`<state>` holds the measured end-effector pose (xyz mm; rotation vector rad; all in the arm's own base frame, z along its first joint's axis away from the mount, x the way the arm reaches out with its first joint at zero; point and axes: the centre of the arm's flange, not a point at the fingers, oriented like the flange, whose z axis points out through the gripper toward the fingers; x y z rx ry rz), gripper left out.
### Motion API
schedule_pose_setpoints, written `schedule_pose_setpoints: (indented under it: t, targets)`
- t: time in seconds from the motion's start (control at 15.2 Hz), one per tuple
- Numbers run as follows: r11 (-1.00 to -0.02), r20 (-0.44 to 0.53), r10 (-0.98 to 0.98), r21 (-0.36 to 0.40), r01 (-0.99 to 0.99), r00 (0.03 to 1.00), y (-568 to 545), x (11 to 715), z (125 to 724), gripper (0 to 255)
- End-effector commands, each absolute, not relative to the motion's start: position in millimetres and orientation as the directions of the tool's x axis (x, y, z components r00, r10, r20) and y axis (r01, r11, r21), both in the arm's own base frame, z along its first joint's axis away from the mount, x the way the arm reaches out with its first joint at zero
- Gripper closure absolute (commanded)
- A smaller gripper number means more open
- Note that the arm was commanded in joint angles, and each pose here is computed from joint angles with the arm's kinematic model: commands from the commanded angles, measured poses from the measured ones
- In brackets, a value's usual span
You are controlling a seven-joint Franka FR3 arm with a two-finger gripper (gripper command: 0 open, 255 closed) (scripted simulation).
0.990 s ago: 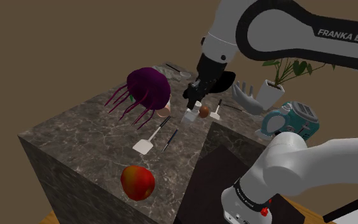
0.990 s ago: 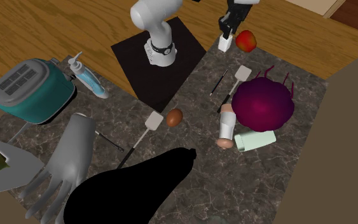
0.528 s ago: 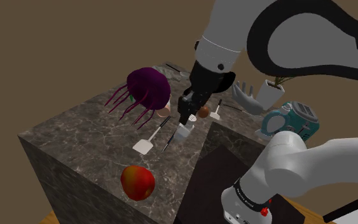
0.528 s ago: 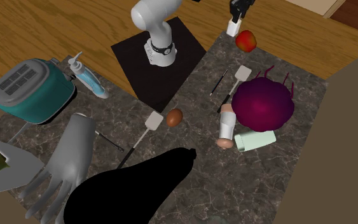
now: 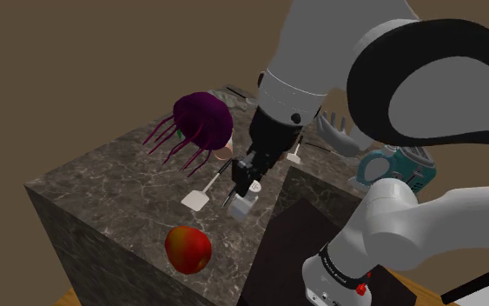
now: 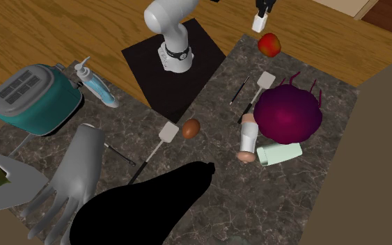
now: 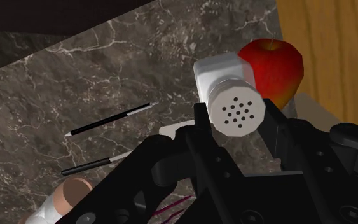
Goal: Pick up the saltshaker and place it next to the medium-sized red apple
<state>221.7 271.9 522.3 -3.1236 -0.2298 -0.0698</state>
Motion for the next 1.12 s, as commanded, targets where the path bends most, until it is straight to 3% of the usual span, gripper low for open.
schedule_pose_setpoints:
  t: [0.0, 1.06]
  targets:
    - [-0.989, 0.045, 0.146, -0.006, 0.146, 0.988, 273, 221, 511, 255]
    - [-0.989, 0.045, 0.146, -0.006, 0.146, 0.988, 273, 221, 426, 255]
